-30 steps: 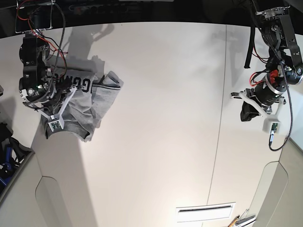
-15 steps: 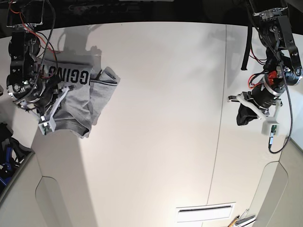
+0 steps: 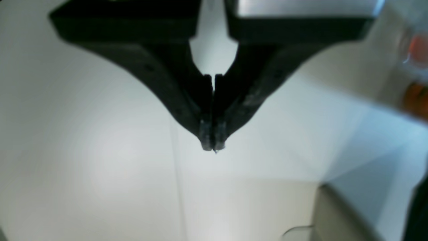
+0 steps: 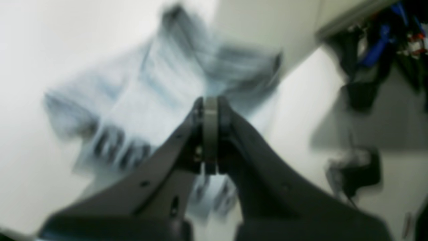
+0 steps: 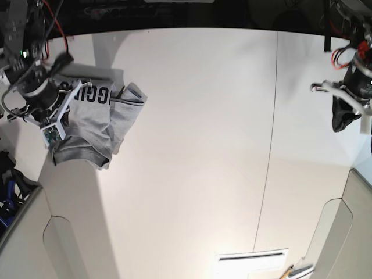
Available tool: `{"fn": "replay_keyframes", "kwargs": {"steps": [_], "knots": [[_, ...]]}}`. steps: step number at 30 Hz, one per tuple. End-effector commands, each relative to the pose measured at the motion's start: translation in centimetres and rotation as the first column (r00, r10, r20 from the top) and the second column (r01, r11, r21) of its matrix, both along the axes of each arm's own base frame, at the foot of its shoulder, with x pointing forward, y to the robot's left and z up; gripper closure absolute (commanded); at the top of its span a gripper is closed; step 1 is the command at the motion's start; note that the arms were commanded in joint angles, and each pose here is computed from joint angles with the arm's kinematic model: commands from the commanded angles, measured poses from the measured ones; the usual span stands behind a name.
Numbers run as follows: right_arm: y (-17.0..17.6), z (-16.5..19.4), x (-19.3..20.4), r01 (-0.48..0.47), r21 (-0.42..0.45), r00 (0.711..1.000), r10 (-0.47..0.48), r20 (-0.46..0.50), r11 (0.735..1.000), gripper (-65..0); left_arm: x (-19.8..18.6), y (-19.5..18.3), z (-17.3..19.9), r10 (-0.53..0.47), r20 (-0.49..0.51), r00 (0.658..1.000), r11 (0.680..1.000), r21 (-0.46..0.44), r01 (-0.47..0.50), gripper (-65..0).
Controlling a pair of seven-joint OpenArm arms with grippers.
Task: Fold the T-shirt properly
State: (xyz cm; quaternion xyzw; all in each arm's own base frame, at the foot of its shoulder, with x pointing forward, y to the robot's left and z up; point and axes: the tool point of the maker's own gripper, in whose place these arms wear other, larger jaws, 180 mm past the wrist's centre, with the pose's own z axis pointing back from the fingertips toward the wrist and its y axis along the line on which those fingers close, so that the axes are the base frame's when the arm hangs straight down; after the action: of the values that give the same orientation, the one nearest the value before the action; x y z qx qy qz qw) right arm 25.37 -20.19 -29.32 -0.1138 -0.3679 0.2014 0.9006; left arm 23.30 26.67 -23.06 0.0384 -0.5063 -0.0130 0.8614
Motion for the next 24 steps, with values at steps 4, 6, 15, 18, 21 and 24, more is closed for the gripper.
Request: {"fn": "replay_keyframes", "kwargs": {"steps": [4,6,15,18,21,24], "knots": [[-4.1,2.3,-4.8,0.077,-0.126,0.997,-0.076,0.012,0.989,0.0,-5.4,3.8,0.1,0.103,-0.088,0.991,0.993,0.059,-0.098,0.0],[-7.1,1.8,-7.7,0.133,-0.194,0.988,-0.147,-0.056,0.972,0.0,-7.9,4.6,-0.4,0.110,-0.166,0.980,0.993,0.053,-0.103,0.0],[-7.5,-1.2,-19.8,0.086,-0.050,0.871,-0.099,-0.482,0.995,0.0,-16.6,2.2,-2.2,-0.053,-0.446,0.893,0.992,-0.129,-0.005,0.0],[-5.2,-1.8,-23.4,0.056,0.064,0.809,-0.008,-0.588,0.996,0.0,-19.9,1.3,-3.4,-0.118,-0.548,0.828,0.975,-0.221,-0.007,0.0],[-2.8,-2.1,-27.0,0.015,0.171,0.723,0.107,-0.682,0.985,0.0,-23.4,0.9,-4.8,-0.177,-0.654,0.735,0.951,-0.306,-0.043,0.0],[-2.4,-3.9,-32.3,0.031,0.235,0.562,0.178,-0.808,0.971,0.0,-27.3,0.5,-7.1,-0.254,-0.752,0.608,0.919,-0.384,-0.092,0.0]]}}
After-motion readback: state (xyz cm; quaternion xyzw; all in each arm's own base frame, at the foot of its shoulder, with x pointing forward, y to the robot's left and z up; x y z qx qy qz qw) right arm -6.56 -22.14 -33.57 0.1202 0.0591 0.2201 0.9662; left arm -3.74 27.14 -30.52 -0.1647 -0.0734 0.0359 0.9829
